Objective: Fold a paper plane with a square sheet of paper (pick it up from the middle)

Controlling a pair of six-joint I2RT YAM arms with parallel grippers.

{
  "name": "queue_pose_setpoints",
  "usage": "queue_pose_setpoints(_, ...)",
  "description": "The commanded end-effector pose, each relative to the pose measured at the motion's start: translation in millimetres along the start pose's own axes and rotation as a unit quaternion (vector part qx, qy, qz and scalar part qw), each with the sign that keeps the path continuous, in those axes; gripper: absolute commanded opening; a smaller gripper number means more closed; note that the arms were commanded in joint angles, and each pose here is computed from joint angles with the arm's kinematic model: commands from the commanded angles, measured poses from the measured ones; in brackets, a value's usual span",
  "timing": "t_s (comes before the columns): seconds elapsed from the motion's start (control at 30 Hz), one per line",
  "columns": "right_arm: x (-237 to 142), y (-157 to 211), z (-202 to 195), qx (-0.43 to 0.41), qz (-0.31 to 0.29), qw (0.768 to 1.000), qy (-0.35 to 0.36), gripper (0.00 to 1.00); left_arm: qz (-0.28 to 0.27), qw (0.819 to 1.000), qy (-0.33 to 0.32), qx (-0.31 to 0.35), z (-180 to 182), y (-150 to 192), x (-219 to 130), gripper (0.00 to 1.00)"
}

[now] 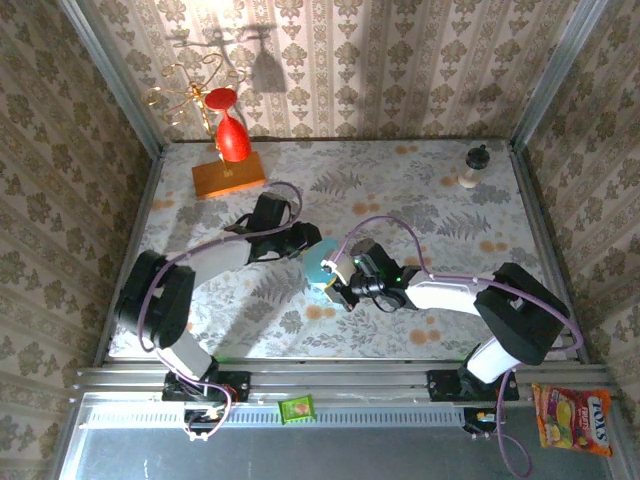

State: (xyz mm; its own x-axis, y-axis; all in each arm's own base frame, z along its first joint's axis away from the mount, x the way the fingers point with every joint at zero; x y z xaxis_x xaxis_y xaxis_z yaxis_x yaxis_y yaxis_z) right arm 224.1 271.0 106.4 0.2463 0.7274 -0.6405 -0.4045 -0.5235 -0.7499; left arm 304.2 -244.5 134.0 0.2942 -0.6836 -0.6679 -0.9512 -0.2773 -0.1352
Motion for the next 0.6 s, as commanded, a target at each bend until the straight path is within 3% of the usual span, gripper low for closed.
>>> queue_pose_setpoints(0.0,-5,8,8,0.028,0.011,0.999,-0.030,0.08,0.028,0.999,-0.027,0.013,7,4,18,0.30)
queue_pose_setpoints(0.57,3,8,-18,0.107,0.055,0.993,0.003,0.09,0.081,0.994,-0.067,-0.001,44,11,59,0.18)
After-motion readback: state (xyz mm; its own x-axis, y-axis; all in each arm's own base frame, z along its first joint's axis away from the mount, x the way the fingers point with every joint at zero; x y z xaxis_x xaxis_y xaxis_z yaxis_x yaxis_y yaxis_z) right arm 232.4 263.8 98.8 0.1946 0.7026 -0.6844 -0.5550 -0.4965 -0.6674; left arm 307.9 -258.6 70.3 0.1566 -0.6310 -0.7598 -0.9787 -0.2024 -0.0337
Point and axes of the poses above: each hand's point on the last joint's axis, 136 mm out from that joint toward the fingers, its own x axis out along the fingers, its own z axis along the line the jaws close on, y = z × x, the point moved 6 cm from there along -x, back along the fingers, and after that the axes turned 5 degrees about -x, right-handed, at the moved point
